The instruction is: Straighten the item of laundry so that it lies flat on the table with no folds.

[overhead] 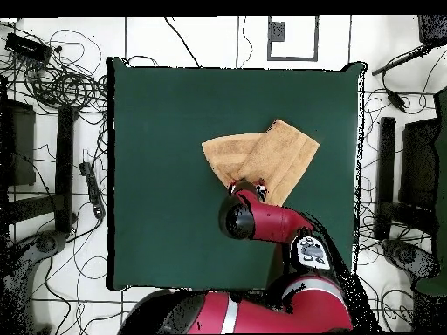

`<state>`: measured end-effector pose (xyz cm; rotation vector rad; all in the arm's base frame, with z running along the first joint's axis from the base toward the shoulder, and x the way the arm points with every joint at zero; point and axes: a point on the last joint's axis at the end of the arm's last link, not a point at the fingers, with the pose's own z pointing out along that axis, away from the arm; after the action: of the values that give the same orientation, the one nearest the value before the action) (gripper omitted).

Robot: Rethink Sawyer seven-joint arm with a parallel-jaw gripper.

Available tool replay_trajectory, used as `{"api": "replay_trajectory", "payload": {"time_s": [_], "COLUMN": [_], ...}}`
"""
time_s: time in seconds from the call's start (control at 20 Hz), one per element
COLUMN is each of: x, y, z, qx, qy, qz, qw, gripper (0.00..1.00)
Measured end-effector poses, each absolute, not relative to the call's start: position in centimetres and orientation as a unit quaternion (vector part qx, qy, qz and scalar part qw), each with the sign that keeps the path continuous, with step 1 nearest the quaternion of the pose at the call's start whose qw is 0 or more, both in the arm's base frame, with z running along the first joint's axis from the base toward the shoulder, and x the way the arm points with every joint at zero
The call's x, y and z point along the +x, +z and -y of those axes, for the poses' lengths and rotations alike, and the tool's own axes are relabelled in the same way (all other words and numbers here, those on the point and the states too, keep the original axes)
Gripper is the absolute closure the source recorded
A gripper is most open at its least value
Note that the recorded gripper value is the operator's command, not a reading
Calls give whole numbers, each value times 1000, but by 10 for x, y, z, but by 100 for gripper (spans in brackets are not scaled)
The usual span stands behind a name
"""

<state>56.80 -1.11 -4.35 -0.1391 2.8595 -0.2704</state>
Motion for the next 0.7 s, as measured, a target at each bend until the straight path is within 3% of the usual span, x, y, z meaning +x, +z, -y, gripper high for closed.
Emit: {"api": "replay_trajectory", "payload": {"time_s": [0.7], "x": [536], "y": [-44], "z": [-21], "qx": [-66], "qy": [-92], "qz": [-984], "qw": [136], "gripper": [0]}}
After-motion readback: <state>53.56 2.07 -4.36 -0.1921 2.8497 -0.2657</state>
